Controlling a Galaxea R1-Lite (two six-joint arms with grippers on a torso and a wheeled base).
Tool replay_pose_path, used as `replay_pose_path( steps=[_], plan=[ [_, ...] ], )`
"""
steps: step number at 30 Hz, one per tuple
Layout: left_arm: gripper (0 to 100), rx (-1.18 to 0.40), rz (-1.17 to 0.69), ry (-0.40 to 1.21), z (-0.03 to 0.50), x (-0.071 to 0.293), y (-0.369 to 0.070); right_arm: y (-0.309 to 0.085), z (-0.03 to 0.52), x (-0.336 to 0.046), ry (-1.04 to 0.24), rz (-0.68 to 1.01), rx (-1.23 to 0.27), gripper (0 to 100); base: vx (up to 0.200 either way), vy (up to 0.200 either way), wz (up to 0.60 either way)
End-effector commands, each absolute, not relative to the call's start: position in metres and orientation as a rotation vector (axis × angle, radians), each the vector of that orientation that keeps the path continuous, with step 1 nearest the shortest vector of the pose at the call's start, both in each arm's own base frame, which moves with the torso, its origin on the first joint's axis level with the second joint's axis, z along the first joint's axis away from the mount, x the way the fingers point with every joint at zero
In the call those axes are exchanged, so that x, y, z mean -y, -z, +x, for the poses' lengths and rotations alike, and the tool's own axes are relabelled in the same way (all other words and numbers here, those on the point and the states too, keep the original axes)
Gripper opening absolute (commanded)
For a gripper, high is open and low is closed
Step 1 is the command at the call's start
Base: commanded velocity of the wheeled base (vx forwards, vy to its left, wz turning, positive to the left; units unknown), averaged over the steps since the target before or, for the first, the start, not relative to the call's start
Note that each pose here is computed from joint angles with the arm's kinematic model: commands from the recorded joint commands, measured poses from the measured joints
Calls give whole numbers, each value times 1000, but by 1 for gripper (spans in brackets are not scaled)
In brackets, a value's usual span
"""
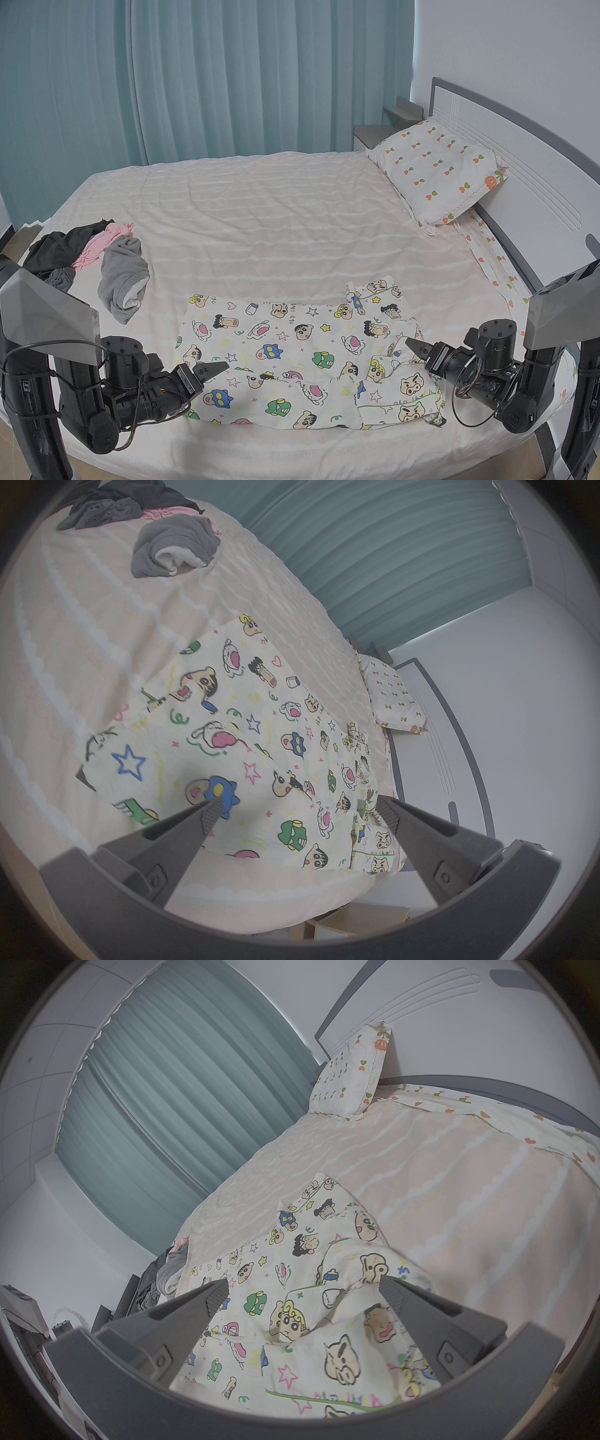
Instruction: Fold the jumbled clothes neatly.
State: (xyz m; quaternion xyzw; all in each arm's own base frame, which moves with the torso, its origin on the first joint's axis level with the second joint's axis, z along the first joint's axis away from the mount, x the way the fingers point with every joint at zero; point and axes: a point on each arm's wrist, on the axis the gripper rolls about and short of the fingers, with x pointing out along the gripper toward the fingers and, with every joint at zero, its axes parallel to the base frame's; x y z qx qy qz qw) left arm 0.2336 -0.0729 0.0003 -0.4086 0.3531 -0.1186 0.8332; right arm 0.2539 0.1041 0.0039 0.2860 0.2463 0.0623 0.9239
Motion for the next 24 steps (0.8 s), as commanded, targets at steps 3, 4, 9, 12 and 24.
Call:
replay_pose_path(
  steps=[3,4,9,12,24],
  plan=[
    [100,-735,-866,257,235,73,-1,-4,254,-104,-131,589,-497,100,0,0,0],
    [100,-735,-866,257,235,73,-1,-4,254,-104,-131,589,-497,100,0,0,0],
    [100,-711,-787,269,236,70,0,-6,254,-104,-132,592,-495,100,0,0,0],
    [100,-689,-650,286,243,63,8,-6,254,-104,-132,592,-495,100,0,0,0],
    [100,-828,-357,297,302,42,21,3,238,-115,-168,558,-569,100,0,0,0]
  ],
)
